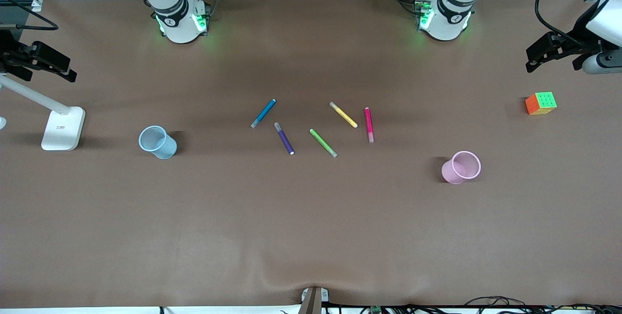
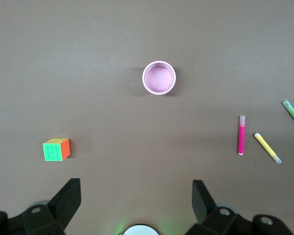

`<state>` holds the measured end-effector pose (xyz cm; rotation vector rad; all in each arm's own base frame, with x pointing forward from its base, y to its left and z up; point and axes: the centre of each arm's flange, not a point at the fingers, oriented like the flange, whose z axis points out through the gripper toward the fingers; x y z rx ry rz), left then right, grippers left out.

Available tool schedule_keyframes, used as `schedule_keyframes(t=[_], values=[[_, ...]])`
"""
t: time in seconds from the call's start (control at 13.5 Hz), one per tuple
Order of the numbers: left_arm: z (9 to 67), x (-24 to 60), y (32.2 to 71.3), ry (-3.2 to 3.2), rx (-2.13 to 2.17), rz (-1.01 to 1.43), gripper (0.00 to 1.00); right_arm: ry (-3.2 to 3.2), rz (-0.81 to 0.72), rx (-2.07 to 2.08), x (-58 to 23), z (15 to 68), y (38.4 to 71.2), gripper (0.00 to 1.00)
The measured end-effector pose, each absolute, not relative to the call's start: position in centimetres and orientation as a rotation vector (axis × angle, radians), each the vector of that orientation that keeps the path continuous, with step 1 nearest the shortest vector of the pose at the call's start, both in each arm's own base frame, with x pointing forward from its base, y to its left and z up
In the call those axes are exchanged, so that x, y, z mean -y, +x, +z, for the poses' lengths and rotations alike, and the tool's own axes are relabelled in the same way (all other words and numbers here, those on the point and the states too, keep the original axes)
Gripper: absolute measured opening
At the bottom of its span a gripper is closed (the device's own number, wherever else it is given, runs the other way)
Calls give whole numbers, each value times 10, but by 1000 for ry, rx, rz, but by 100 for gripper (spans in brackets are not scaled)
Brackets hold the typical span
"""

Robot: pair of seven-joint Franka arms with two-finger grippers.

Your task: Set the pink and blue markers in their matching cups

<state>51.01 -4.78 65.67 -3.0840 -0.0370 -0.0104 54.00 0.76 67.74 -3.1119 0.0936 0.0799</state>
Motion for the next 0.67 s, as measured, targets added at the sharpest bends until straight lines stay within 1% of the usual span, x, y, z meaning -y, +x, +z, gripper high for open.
schedule_keyframes(t=[0.37, 0.67], values=[[657, 51, 511, -3084, 29, -11, 100, -3120, 130, -119, 1, 664, 541, 100], [659, 56, 520, -3088, 12, -23, 100, -3119, 136, -117, 0, 662, 542, 100]])
